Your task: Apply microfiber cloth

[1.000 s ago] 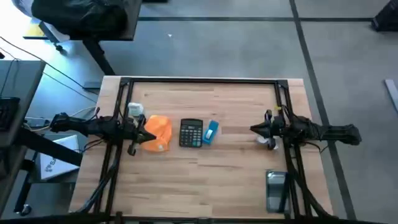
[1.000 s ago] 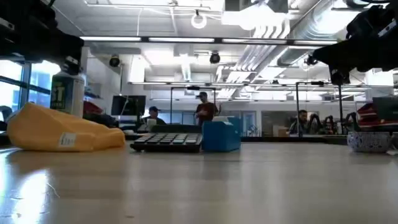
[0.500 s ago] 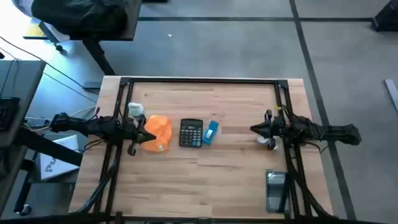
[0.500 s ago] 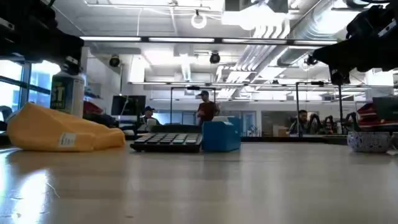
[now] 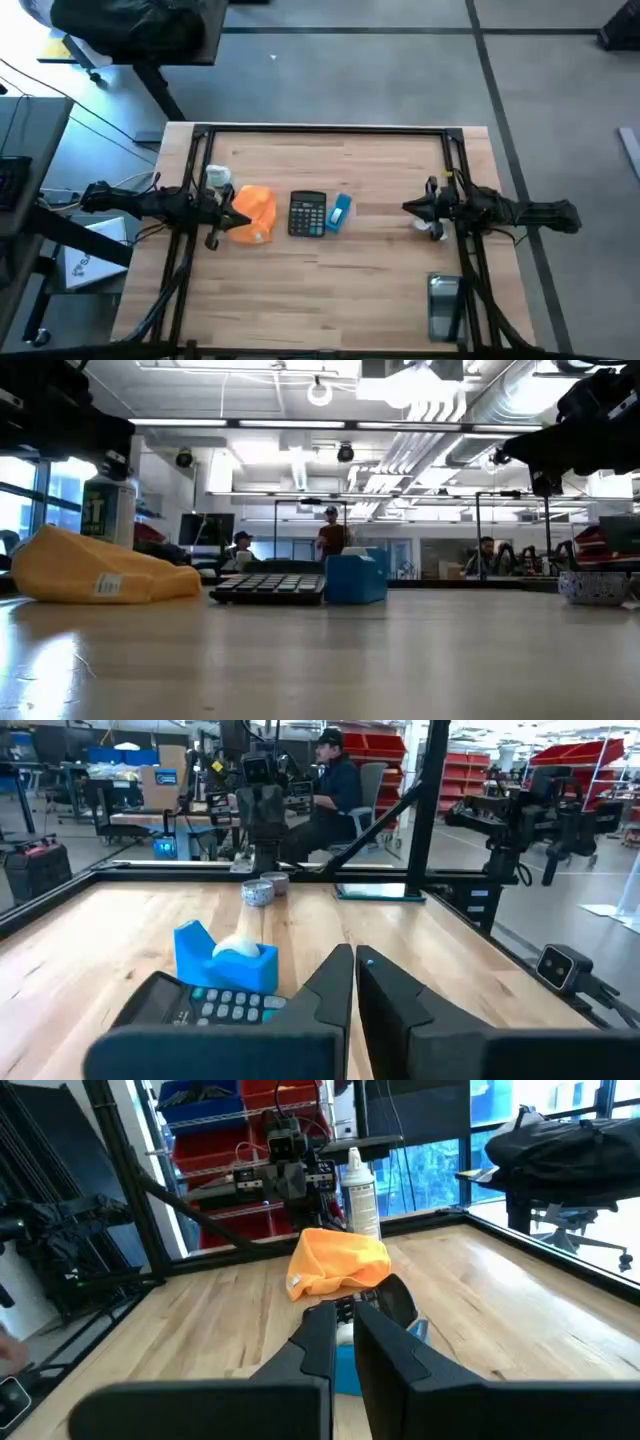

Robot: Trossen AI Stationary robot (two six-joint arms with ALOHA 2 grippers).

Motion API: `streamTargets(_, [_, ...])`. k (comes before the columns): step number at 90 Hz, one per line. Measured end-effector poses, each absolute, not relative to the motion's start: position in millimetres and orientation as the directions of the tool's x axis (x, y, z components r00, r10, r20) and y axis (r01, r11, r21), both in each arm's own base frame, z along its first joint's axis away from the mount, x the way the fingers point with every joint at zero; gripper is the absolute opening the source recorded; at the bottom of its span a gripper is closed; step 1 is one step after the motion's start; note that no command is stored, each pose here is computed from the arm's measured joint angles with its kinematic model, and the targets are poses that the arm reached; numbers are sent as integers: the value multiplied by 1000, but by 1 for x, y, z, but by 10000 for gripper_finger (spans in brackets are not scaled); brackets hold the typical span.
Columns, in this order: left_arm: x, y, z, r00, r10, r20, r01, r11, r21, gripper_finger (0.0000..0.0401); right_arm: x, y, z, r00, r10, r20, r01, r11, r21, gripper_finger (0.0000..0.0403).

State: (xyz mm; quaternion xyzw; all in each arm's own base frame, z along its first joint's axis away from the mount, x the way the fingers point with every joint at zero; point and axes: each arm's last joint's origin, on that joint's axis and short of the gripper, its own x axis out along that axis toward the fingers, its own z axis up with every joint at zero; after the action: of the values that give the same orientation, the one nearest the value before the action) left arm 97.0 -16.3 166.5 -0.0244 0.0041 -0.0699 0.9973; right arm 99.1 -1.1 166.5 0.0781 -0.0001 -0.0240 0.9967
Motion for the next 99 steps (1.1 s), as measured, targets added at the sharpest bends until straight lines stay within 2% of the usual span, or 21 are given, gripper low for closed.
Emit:
streamTargets(39, [97, -16, 168, 990, -138, 11, 139, 989, -49, 0, 99, -1, 167, 999, -48, -3, 48, 987, 156, 9])
streamTargets(60, [92, -15, 197, 941, -118, 316, 147, 987, -67, 0, 99, -1, 167, 999, -48, -4, 48, 987, 156, 9])
streamTargets(70, [88, -14, 208, 898, -111, 427, 193, 969, -155, 0, 99, -1, 167, 999, -48, -4, 48, 987, 156, 9])
streamTargets(81, [85, -14, 213, 870, -100, 482, 229, 949, -217, 0, 99, -1, 167, 999, -48, -3, 48, 987, 156, 9])
streamTargets(99, [85, -10, 214, 873, 25, 488, 127, 952, -277, 0, 99, -1, 167, 999, -48, -3, 48, 987, 156, 9])
